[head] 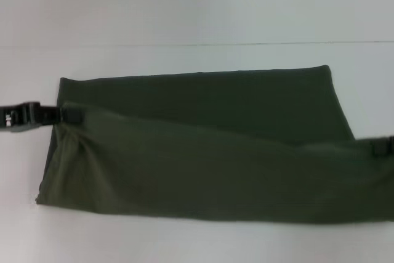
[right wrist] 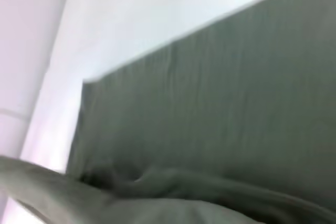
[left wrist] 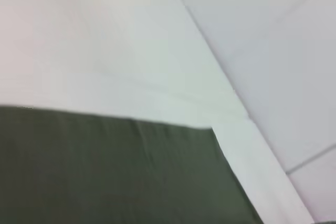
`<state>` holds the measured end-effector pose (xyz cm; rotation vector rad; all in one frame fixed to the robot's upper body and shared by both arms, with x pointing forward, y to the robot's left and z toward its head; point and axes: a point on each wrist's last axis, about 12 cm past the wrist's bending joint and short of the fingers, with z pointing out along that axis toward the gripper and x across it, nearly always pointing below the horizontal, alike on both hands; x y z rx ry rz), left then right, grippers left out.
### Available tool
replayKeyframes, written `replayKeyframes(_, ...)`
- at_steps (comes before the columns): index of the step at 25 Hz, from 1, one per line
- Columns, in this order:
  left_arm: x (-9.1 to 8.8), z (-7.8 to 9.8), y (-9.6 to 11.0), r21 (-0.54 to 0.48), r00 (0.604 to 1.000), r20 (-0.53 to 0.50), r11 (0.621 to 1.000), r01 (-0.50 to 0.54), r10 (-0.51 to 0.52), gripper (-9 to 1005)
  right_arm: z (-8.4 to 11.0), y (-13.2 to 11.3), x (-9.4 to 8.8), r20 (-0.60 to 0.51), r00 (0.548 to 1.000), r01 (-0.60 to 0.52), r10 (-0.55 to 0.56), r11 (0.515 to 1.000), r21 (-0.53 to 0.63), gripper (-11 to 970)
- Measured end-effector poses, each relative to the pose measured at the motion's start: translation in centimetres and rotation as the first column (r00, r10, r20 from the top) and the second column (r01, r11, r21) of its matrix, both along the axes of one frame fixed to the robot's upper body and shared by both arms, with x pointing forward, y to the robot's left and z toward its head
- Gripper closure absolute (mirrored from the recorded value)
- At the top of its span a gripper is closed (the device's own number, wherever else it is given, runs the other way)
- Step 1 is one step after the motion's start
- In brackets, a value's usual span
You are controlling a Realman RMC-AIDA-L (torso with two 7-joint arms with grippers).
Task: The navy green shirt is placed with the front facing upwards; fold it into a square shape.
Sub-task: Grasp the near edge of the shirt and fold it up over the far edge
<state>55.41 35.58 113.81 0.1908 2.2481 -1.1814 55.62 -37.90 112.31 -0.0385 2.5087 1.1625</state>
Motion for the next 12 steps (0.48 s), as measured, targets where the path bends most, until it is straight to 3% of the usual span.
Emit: replayKeyframes(12, 1.6, -1.4, -1.3, -0.018, 0.988, 0.063, 0.990, -0.140, 0.141, 928, -1.2, -0.6, 0.8, 0.087, 0.965, 0.238, -0.248, 0.965, 0.114, 910)
